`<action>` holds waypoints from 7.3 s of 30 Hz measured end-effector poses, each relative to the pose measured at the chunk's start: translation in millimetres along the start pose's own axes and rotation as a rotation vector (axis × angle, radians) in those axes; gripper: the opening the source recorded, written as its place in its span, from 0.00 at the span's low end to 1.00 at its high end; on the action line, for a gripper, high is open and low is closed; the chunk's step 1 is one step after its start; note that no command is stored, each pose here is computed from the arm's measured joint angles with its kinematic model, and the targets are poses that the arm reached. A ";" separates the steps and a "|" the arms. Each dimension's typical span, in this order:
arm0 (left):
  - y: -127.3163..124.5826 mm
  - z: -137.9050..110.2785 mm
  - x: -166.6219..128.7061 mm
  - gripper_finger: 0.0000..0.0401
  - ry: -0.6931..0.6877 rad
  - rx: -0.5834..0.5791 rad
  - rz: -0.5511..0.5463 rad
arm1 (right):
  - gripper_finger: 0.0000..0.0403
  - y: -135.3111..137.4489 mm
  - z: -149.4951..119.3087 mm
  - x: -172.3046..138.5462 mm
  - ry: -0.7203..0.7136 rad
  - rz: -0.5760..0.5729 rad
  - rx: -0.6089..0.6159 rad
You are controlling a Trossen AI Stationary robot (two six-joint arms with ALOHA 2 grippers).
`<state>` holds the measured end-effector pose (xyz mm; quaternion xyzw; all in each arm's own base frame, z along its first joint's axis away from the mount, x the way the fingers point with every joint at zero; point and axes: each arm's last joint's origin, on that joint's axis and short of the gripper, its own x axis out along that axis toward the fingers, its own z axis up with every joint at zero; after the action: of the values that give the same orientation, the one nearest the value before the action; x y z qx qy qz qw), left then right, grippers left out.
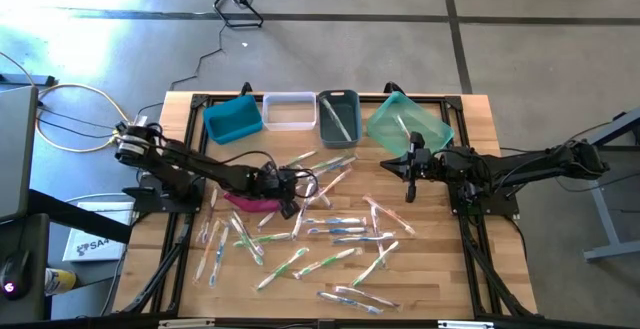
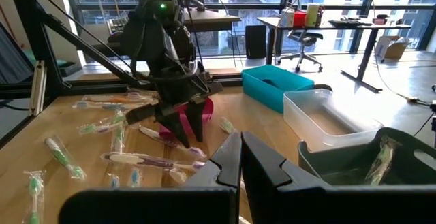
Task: Pick & Place Toothbrushes
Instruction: Put the violet toothbrush into the white bin
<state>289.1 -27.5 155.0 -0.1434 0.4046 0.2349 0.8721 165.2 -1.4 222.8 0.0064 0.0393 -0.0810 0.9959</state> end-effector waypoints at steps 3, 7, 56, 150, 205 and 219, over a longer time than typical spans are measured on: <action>-1.2 -2.0 5.4 0.31 0.007 0.003 0.005 | 0.01 0.0 0.0 0.0 0.000 0.000 0.000; -1.9 -5.9 12.4 0.31 0.023 0.004 0.015 | 0.01 0.0 -1.1 0.0 0.009 0.000 -0.002; -11.4 6.9 12.7 0.00 -0.057 -0.062 -0.072 | 0.01 -2.2 -2.5 -0.1 0.024 -0.075 -0.002; 46.6 148.0 -30.2 0.00 -0.170 0.281 0.256 | 0.01 -2.1 -2.7 -0.1 0.026 -0.075 0.006; 247.1 186.2 42.5 0.00 -0.345 0.224 0.175 | 0.01 -2.3 -4.1 -0.1 0.041 -0.076 -0.006; 247.0 178.8 45.0 0.01 -0.263 0.237 0.169 | 0.01 -2.3 -4.1 -0.1 0.041 -0.076 -0.006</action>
<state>298.7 274.1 218.3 0.0267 0.3223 0.2750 0.9054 164.4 -3.6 218.7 0.0036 0.0603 -0.1183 0.9911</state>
